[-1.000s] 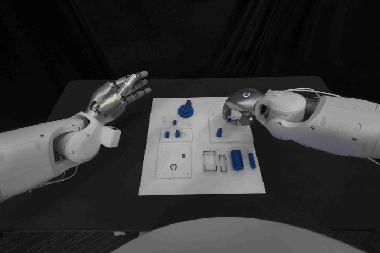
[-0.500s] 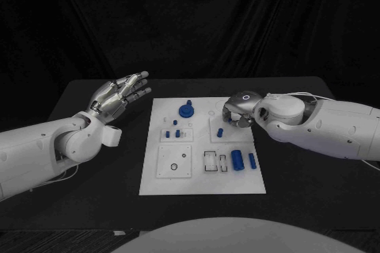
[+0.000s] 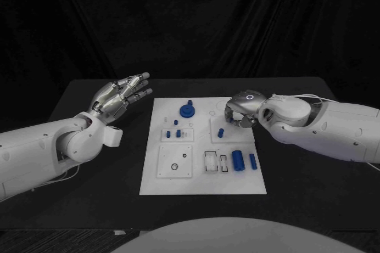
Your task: Assemble the parts on the task board
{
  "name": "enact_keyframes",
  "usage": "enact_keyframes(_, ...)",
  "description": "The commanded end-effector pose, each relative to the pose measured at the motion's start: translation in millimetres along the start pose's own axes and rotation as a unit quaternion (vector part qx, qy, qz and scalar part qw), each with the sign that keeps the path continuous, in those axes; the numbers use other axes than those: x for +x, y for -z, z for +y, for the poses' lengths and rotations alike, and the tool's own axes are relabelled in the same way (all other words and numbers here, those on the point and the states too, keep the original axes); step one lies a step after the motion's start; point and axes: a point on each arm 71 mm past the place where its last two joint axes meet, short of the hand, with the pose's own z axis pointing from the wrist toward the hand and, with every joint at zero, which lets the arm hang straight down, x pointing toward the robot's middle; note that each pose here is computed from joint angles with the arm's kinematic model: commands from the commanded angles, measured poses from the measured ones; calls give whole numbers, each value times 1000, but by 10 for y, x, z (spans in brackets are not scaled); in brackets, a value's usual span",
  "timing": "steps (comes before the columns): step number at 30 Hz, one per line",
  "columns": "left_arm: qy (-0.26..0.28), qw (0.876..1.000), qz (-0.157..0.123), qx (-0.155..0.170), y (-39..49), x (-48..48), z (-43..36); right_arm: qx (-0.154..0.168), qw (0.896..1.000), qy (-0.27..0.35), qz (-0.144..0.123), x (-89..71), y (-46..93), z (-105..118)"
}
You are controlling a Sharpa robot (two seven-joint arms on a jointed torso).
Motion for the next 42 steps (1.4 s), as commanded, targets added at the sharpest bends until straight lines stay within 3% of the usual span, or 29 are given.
enact_keyframes(1, 7, 998, 2, 62, 2, 11, -77, -6, 999, 0, -44, -83, 27, 6)
enact_keyframes(10, 8, 998, 3, 56, 8, 10, -53, -1, 997, 11, -80, -377, 53, -74)
enact_keyframes(16, 9, 998, 3, 55, 8, 10, -46, -8, 996, 18, -86, -560, 71, -16)
enact_keyframes(22, 9, 998, 3, 54, 7, 14, -38, -44, 996, 17, -77, -666, 87, 293)
enact_keyframes(28, 11, 999, 4, 52, 9, 23, -30, -99, 993, 15, -56, -728, 87, 755)
enact_keyframes(42, 13, 999, 6, 49, 11, 37, -11, -165, 986, 6, -30, -625, -1, 1301)
